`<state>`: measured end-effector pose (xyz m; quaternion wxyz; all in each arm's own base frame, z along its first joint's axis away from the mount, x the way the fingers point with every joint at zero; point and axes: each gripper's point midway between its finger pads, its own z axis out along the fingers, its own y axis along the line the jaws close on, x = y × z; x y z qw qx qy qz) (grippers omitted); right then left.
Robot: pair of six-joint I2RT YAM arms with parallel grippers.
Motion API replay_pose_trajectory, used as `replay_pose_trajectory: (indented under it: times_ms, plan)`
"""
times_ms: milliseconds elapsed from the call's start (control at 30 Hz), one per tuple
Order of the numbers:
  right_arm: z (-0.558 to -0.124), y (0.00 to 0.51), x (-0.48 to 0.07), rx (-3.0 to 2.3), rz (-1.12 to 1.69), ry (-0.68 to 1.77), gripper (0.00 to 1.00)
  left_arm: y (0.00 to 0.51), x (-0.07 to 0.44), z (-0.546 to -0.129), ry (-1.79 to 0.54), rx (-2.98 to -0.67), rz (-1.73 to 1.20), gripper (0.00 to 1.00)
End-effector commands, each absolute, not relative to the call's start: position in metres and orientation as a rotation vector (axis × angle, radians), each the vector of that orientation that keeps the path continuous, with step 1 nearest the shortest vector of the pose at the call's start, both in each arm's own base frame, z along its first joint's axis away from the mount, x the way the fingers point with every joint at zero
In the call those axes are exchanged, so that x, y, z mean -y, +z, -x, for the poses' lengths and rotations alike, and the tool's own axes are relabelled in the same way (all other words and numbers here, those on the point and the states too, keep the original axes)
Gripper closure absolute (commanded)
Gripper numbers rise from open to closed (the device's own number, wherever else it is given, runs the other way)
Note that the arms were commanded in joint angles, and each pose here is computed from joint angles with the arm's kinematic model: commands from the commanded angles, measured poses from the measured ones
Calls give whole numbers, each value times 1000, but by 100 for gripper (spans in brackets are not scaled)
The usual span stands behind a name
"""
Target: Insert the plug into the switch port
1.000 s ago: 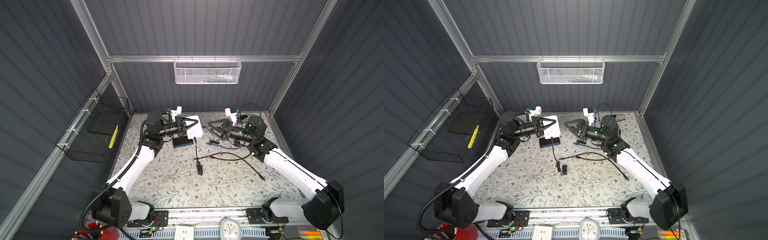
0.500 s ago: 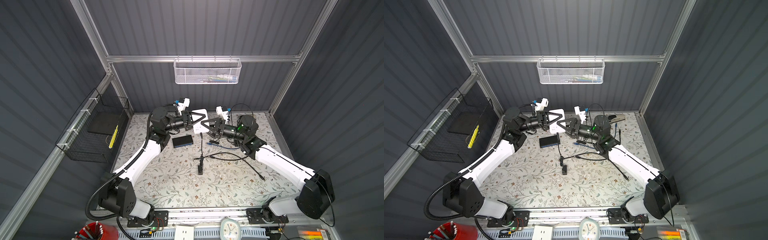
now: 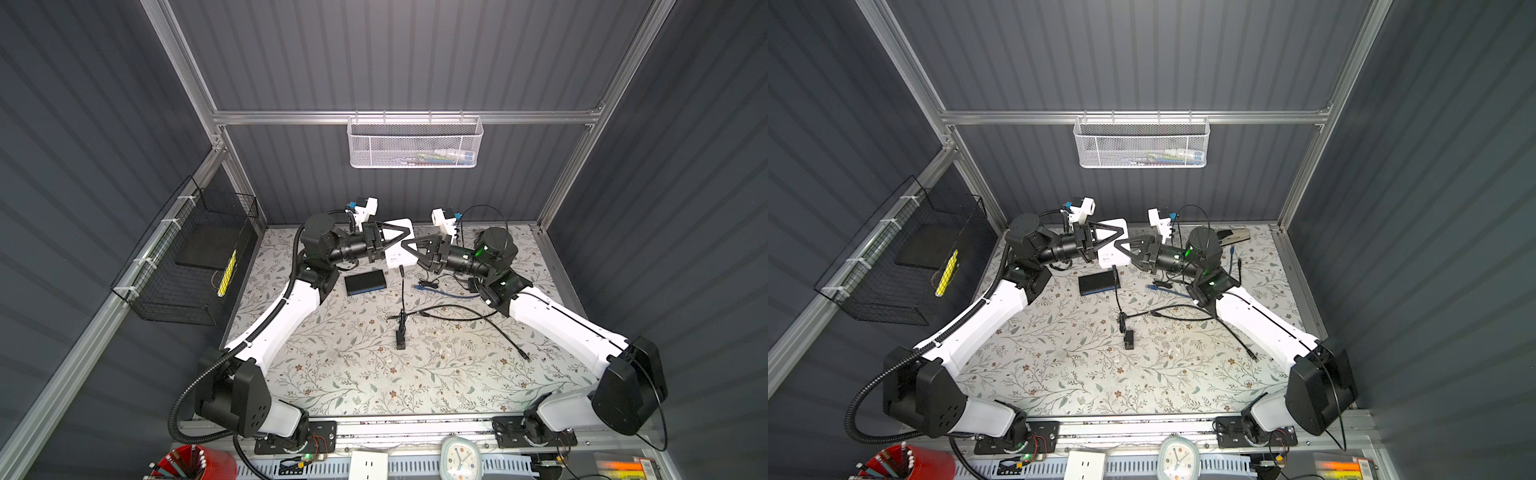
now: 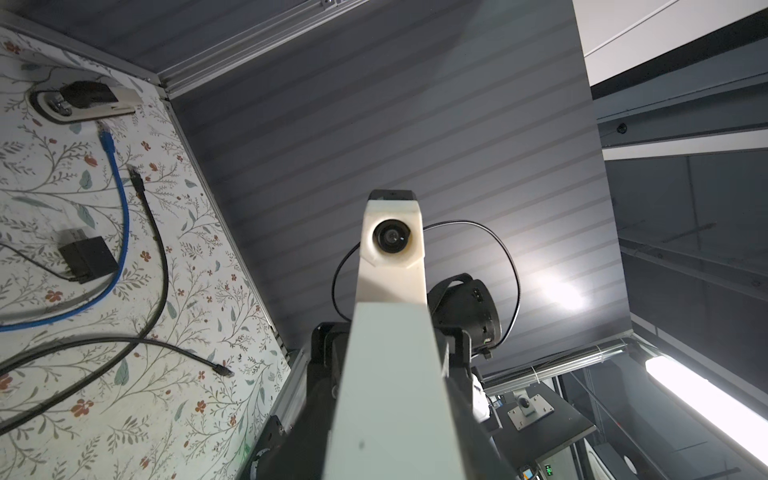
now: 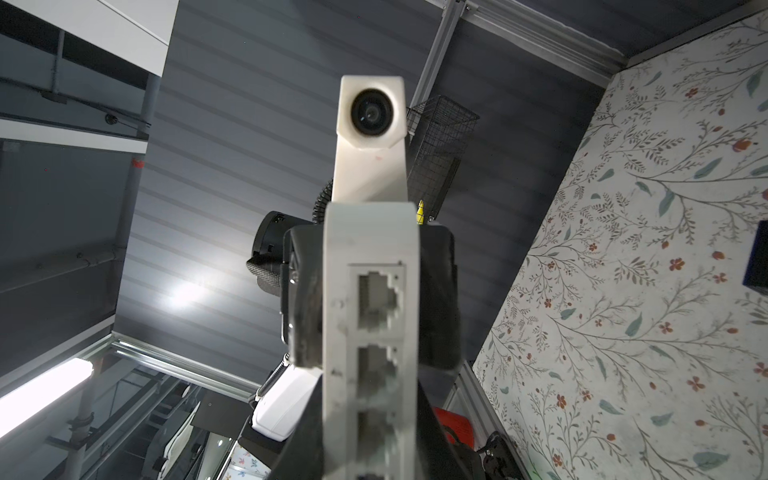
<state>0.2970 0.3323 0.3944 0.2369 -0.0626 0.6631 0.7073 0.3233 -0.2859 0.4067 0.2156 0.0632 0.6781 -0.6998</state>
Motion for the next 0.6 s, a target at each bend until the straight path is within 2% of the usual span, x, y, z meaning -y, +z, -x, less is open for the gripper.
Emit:
replay_pose_trajectory:
  times_ms: [0,67,200,367,467,567]
  plan:
    - [-290,402,-320,-1786,296,1828,100,420,243,-339,-1761,-1859,-51,11]
    - [-286,384,-311,-1836,413,1614,100,409,205,-348,-1606,-1900,85,1]
    - [-265,354,-295,-1690,822,1194,100,374,141,-351,-1417,-1943,328,0]
    - [-225,318,-283,-1313,1238,836,100,330,138,-337,-1456,-2000,459,1]
    - [-223,306,-280,-1276,1330,707,100,313,139,-326,-1483,-2015,489,2]
    - [-241,292,-282,-1285,1361,442,100,303,143,-315,-1542,-2028,509,2]
